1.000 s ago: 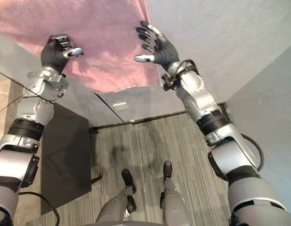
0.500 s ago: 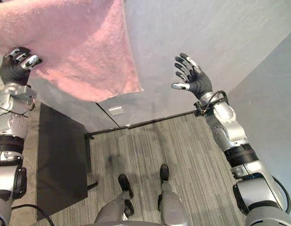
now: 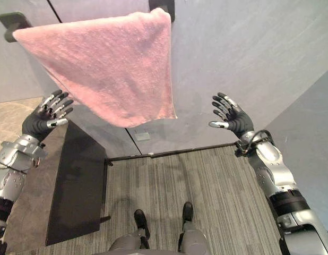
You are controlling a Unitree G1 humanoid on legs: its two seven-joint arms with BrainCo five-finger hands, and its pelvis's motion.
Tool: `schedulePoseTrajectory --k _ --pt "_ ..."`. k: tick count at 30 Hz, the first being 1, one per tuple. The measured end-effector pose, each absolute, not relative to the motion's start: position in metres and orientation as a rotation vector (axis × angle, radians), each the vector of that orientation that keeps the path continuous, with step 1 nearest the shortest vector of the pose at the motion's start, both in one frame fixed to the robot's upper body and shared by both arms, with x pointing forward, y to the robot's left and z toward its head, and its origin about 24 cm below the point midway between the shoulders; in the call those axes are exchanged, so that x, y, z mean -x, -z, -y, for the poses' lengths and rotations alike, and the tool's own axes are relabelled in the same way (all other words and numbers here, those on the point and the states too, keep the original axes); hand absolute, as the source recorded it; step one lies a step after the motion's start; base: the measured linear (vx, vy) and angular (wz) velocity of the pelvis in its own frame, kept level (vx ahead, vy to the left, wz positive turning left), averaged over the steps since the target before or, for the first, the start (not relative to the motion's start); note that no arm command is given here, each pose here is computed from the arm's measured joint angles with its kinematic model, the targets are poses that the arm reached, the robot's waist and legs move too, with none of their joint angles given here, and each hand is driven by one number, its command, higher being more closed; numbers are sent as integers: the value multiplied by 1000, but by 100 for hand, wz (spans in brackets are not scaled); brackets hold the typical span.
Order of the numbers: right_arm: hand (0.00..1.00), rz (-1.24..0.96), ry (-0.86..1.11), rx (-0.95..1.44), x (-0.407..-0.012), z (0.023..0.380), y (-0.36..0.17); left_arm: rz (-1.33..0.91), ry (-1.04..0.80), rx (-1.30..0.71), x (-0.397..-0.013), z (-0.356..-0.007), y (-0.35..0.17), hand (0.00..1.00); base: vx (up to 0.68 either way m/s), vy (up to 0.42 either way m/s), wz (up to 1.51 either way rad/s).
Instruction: Organize washtable
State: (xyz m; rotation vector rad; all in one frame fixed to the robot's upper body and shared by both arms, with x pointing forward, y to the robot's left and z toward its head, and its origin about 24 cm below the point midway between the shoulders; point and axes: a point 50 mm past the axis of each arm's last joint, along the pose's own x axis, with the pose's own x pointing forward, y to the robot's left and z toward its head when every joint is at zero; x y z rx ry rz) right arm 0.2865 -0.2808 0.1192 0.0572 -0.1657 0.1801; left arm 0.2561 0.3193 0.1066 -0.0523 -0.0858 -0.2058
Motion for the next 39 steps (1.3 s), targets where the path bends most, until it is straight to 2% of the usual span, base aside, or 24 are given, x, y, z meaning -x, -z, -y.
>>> schedulePoseTrajectory --k 2,5,8,12,13,18,21,28,33,36,39 --pt "0 193 -81 -123 -274 297 -113 84 161 93 -245 -328 -99 0 -1 -3 8" --pt "0 234 131 -294 -241 324 -87 133 8 260 -223 -336 -74 0 21 -3 5" --pt "0 262 329 -425 -207 337 -58 123 -139 420 -203 -331 -37 0 25 -1 1" --pt "0 174 640 -607 -165 332 0 -67 -342 589 -174 -297 31 0 0 0 0" --pt "0 94 757 -664 -150 325 25 -206 -400 614 -163 -281 60 0 0 0 0" --pt "0 -191 1074 -815 -95 291 93 -589 -475 675 -121 -216 127 0 -7 1 -17" --pt "0 -324 1153 -860 -72 271 116 -708 -497 699 -104 -192 143 0 -9 -13 -31" --pt "0 -580 1239 -890 -33 244 149 -815 -631 705 -89 -182 155 0 -2 -17 -8" --pt "0 -639 1187 -829 -31 237 149 -833 -768 677 -73 -191 158 0 38 24 -20" --pt "0 -638 1047 -745 -53 229 142 -796 -761 646 -84 -193 153 0 1 -29 4" --pt "0 -669 987 -688 -54 224 141 -774 -708 571 -91 -199 148 0 47 -206 84"
